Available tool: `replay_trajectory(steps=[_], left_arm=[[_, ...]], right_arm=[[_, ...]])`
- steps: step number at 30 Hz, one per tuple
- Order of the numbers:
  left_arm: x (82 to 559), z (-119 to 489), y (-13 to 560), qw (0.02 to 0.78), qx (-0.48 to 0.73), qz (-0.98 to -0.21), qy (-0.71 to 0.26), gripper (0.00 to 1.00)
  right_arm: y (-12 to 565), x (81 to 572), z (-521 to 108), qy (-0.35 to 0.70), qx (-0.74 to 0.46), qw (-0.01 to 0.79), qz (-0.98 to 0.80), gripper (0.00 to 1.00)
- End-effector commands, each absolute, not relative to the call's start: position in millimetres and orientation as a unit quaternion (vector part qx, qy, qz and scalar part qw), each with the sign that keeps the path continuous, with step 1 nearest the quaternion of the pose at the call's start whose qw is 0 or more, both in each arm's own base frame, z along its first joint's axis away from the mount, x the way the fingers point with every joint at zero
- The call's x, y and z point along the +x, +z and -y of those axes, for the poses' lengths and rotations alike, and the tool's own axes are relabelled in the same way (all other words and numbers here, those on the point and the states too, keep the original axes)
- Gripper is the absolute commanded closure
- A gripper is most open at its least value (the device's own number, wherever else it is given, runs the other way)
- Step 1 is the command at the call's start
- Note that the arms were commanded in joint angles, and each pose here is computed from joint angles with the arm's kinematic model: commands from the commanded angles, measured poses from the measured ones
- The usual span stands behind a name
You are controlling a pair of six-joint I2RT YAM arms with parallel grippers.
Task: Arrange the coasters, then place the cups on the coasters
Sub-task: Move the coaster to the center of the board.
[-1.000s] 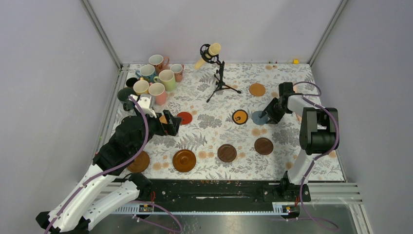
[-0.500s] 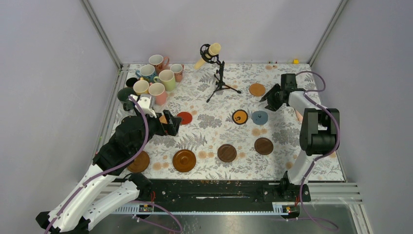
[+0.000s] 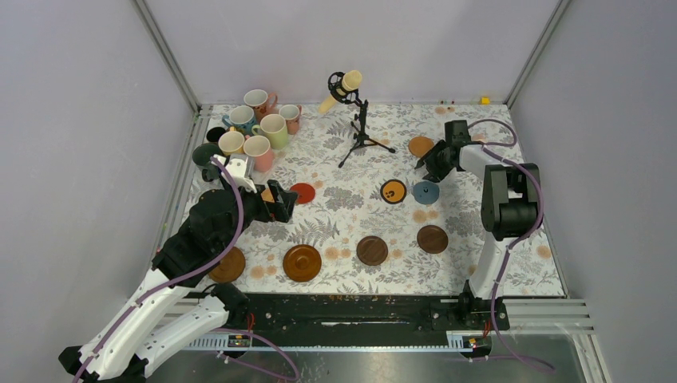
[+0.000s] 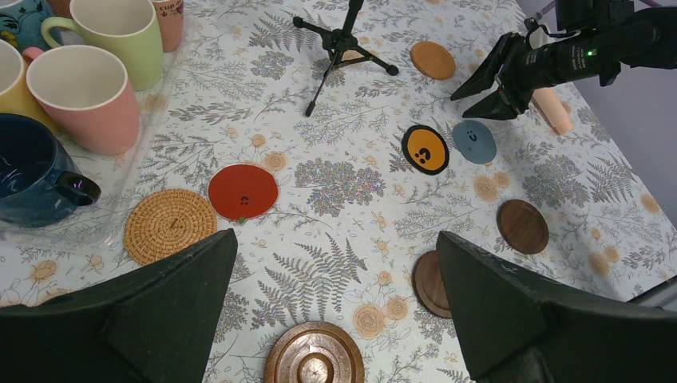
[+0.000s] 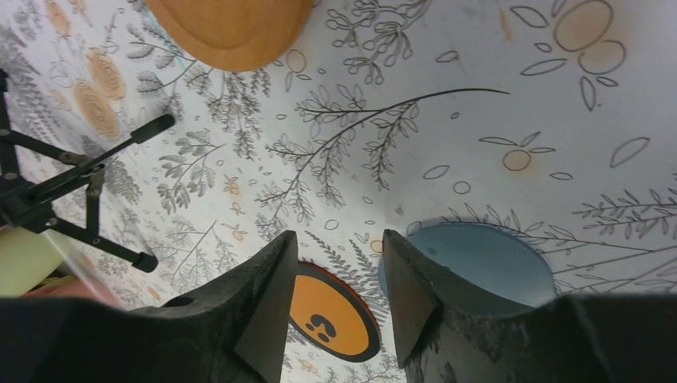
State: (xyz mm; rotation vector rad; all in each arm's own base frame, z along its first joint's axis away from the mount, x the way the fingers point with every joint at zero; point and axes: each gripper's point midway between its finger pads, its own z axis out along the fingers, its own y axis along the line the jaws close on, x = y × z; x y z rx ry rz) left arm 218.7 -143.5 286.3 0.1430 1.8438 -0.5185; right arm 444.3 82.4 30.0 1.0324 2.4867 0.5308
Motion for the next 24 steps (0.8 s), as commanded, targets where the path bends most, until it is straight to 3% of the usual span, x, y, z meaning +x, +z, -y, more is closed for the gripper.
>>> replay_trajectory(steps=[1,24], left_arm=[[222.1,148.5,299.8,0.591,0.057,-0.769,-0.237,0.01],[218.3,146.3,303.5,0.596,0.055,-0.763,-0.244,0.01]], right_arm=[[40.3,438.5,-77.0,0.156,0.372,0.204,-0.892,0.49],[32.7,376.8,-88.4,0.141,0.372,0.182,-0.899,0.5]])
